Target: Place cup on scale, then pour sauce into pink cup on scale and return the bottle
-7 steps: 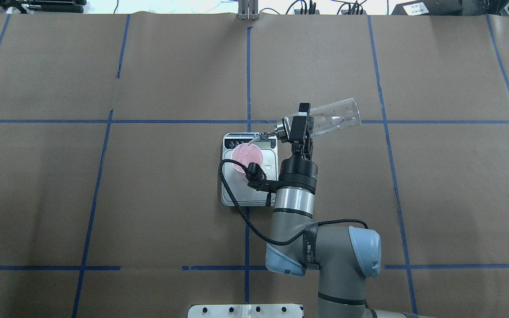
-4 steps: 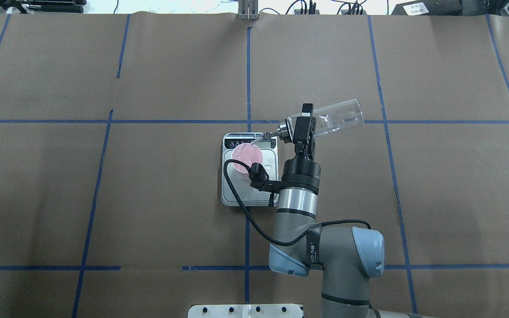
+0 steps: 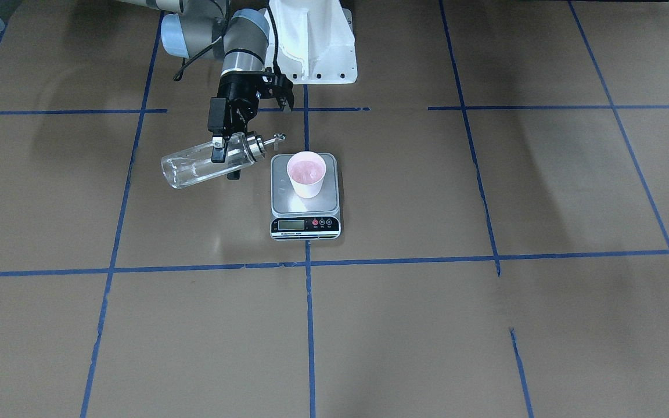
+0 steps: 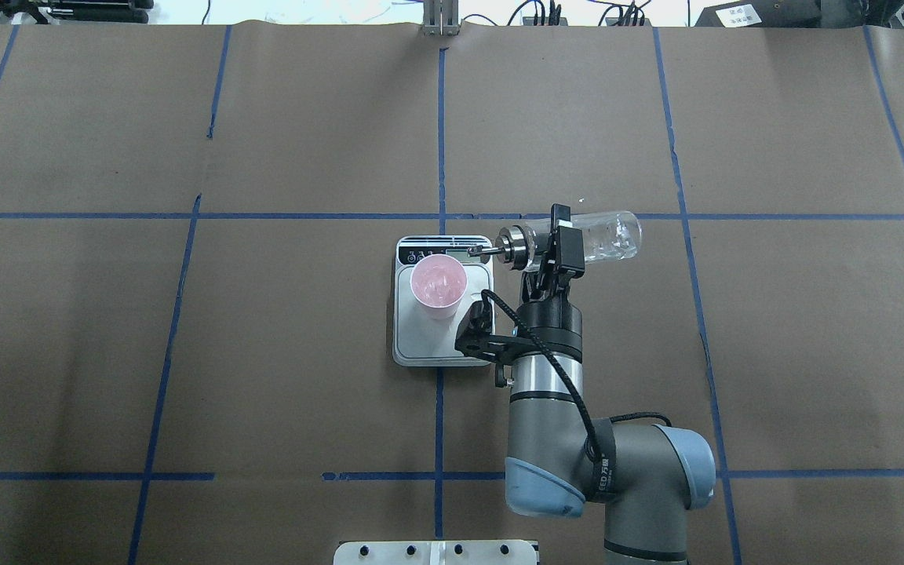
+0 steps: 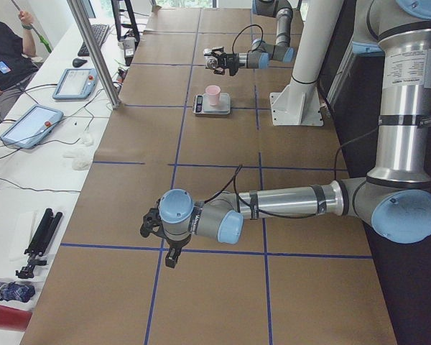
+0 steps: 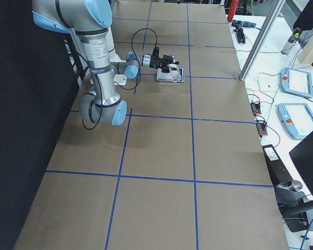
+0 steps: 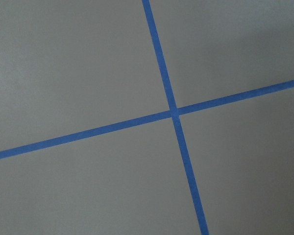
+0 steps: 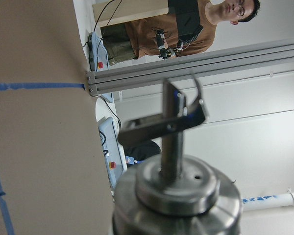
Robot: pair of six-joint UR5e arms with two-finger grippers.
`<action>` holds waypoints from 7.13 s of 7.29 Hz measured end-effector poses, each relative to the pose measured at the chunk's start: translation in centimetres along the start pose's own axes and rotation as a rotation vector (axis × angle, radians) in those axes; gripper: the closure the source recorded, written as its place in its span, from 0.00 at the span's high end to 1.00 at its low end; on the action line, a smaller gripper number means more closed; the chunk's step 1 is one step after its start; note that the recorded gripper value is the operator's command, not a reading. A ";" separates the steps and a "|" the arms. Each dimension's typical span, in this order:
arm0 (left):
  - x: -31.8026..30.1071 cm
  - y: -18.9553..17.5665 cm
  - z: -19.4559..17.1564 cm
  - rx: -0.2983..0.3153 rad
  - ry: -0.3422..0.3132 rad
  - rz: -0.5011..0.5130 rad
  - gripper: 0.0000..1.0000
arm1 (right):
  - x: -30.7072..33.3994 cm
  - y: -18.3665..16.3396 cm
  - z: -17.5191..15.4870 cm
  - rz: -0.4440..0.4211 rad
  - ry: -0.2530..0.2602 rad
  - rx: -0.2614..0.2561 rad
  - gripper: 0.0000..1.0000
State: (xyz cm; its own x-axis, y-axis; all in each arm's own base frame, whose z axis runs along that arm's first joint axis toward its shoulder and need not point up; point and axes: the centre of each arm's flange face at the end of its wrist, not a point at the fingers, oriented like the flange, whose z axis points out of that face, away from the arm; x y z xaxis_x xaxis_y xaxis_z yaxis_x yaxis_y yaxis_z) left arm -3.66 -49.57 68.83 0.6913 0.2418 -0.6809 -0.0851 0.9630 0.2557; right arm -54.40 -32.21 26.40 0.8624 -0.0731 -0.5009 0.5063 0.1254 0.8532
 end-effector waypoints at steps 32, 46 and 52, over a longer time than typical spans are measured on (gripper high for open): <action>0.2 -0.2 -0.2 0.007 -0.002 0.008 1.00 | 3.1 23.2 5.0 1.234 -0.206 -0.275 1.00; 0.4 -0.6 -0.3 0.012 -0.002 0.014 1.00 | 0.7 24.4 -0.5 1.187 -0.210 -0.189 1.00; 0.4 -0.6 -0.3 0.011 0.001 0.014 1.00 | 1.5 33.3 -2.9 1.059 -0.231 -0.203 1.00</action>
State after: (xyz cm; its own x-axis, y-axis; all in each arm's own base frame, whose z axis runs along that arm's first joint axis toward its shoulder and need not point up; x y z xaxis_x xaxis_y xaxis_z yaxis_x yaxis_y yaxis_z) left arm -3.53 -50.04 68.17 0.6895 0.2555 -0.6777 -0.0866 0.9581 0.2730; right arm -36.27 -25.31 53.62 0.8494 -0.0134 0.5275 -0.4807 0.3927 0.7840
